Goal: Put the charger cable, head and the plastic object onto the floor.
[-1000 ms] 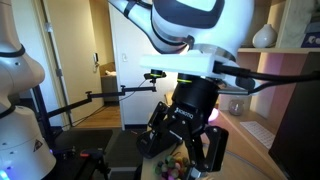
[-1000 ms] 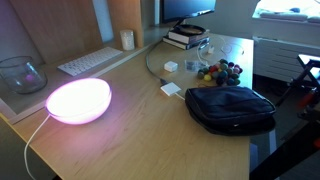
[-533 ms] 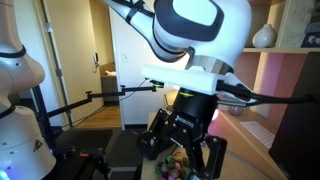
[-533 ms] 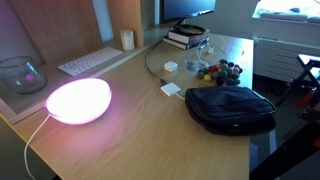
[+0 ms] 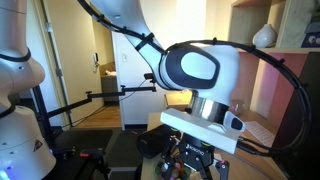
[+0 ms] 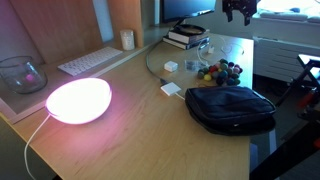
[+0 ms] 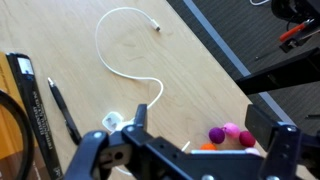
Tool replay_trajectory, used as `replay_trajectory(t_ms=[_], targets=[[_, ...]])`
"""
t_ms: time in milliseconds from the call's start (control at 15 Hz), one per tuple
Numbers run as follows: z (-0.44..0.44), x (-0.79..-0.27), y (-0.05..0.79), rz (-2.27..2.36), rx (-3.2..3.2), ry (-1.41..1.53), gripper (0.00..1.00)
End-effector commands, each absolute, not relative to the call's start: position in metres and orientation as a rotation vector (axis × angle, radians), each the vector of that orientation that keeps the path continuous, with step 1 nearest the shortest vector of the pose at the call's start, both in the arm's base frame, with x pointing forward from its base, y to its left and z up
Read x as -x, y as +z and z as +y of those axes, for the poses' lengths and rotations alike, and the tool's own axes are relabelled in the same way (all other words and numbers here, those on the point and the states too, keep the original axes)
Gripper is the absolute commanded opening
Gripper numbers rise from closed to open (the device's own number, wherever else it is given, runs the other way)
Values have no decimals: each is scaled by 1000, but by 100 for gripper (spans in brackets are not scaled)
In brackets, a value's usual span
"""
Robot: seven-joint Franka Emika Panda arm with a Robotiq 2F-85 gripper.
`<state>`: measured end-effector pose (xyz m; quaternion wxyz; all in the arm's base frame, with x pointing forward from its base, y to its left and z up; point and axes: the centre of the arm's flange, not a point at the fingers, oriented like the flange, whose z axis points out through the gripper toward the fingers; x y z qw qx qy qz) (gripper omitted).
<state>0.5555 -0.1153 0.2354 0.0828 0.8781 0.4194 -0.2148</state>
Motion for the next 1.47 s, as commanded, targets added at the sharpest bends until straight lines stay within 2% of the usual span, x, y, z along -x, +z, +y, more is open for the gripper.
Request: replay_trajectory(t_ms=[0, 200, 1133, 1267, 1400], targets=[[-113, -566, 215, 1365, -2585, -573, 100], [-105, -573, 199, 1348, -2584, -469, 100], [-85, -573, 174, 1366, -2581, -525, 100], [-87, -575, 176, 1363, -2593, -531, 74], [-89, -577, 178, 1350, -2594, -538, 59]])
